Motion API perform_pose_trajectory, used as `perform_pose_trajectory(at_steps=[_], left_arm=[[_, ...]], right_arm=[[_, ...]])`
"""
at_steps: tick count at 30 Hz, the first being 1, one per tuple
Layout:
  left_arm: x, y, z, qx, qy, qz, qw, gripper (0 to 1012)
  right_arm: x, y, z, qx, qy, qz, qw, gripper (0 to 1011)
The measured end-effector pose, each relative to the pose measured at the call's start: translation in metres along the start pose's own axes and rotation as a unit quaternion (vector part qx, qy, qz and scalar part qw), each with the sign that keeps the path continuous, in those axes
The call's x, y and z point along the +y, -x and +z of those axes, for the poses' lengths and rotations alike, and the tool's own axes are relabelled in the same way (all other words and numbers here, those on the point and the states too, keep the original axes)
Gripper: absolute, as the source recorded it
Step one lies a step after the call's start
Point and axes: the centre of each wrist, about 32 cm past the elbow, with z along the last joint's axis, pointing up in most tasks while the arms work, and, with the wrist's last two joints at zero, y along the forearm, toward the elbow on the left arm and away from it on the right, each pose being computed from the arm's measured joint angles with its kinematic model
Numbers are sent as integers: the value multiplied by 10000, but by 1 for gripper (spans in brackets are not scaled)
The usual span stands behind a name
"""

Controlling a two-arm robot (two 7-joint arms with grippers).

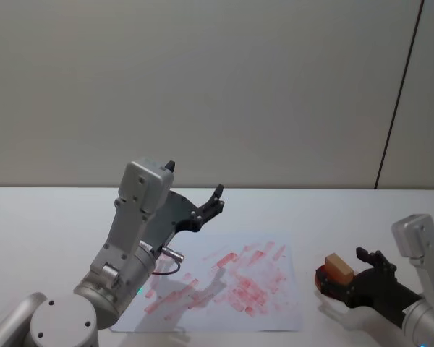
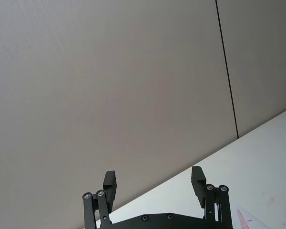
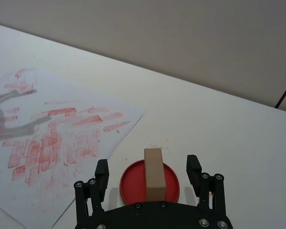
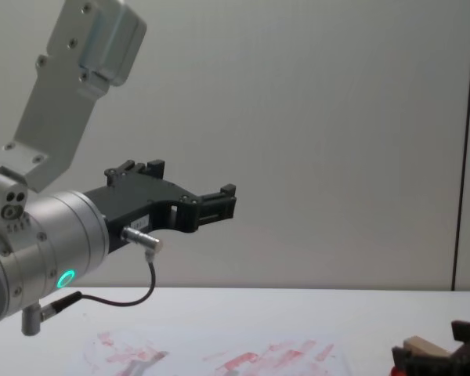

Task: Use the one hand to pick up the stamp and affix it onto the A4 paper.

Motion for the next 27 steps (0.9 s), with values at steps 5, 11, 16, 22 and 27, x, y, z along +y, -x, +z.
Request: perform_pose_trajectory(at_steps=[5, 11, 16, 22, 27], left_arm=[[0, 0, 0, 0, 0, 0, 10000, 1002], [0, 0, 0, 0, 0, 0, 10000, 1002], [0, 0, 0, 0, 0, 0, 10000, 1003], [0, 0, 0, 0, 0, 0, 10000, 1002], [0, 0, 0, 0, 0, 0, 10000, 1002]], right_arm=[[19, -4, -24, 7, 94, 21, 10000, 965], [37, -16, -49, 20, 189, 17, 9998, 813], [50, -33, -66, 39, 244, -2, 9997, 675], [61, -59, -77, 63, 269, -33, 9996, 485], [69, -83, -82, 109, 254, -53, 9996, 303]])
